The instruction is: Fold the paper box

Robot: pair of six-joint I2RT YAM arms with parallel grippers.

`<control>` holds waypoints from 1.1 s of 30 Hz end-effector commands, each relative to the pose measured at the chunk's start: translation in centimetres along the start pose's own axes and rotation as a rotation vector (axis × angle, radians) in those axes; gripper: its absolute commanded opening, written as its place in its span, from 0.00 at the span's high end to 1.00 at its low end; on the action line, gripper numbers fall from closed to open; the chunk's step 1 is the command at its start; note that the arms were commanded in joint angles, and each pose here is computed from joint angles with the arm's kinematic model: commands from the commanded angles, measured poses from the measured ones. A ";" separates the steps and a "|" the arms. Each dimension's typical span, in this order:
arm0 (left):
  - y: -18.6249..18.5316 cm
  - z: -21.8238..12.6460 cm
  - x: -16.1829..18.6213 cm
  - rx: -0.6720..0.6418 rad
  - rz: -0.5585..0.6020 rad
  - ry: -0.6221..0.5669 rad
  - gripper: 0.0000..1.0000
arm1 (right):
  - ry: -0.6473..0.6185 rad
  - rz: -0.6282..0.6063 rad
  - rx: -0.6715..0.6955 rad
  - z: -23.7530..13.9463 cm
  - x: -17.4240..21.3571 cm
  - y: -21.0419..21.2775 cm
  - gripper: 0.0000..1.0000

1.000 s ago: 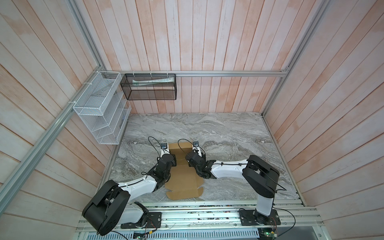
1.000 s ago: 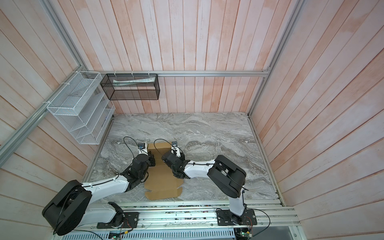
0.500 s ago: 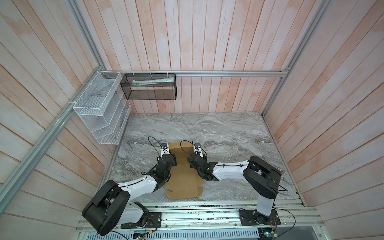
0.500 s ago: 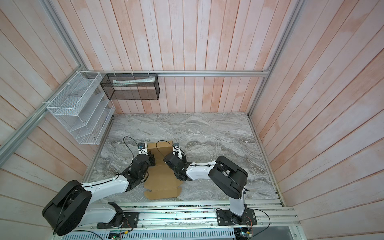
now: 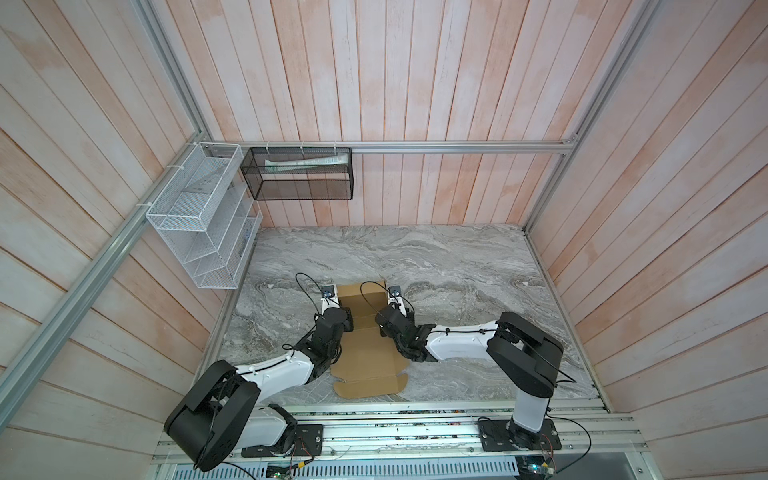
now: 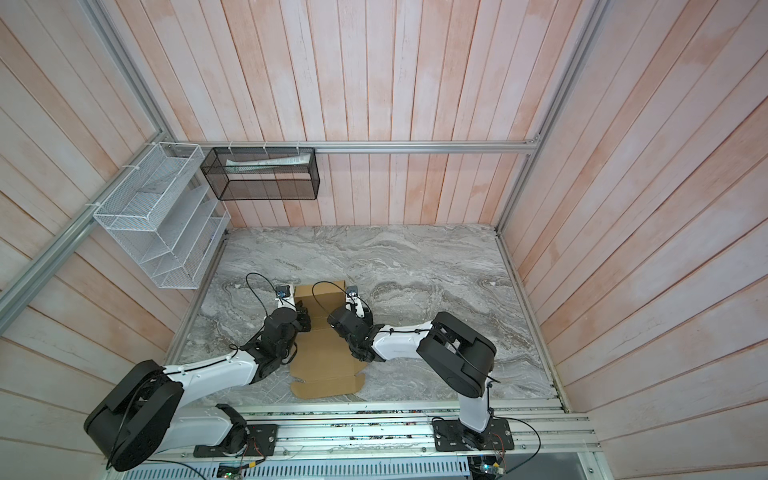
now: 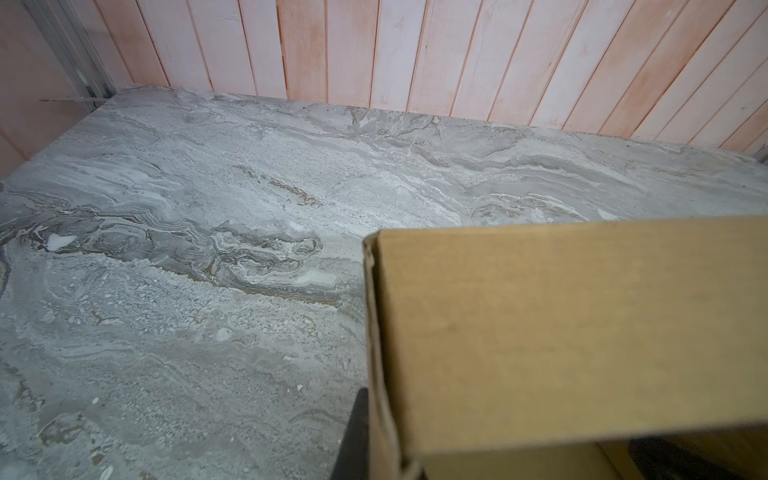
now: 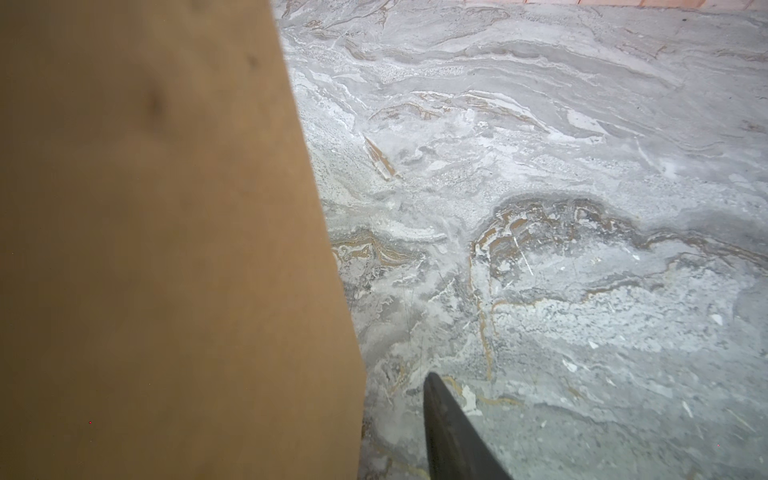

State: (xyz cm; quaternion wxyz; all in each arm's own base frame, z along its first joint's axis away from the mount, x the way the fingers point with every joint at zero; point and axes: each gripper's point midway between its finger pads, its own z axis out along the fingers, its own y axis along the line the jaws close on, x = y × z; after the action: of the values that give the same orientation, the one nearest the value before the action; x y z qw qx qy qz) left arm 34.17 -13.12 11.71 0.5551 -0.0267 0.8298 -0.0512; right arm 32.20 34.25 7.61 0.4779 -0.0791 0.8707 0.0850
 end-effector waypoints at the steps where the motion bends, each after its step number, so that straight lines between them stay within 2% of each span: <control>1: -0.1 0.2 -1.9 -0.010 -0.027 -0.053 1.00 | -0.016 0.013 -0.009 0.3 -0.9 0.3 0.54; 22: -0.3 1.1 -2.8 -0.016 -0.023 -0.068 1.00 | -0.024 -0.002 -0.003 2.8 -2.9 -0.2 0.54; 33: -0.4 1.2 -3.3 -0.012 -0.030 -0.077 1.00 | -0.004 -0.006 0.014 3.9 -2.5 -0.2 0.69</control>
State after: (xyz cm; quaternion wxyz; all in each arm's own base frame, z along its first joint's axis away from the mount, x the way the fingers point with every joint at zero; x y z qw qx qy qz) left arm 35.70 -12.76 12.86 0.5693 -0.0425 0.8199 -0.0435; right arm 36.38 35.05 8.34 0.4870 -0.0767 0.8658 0.0859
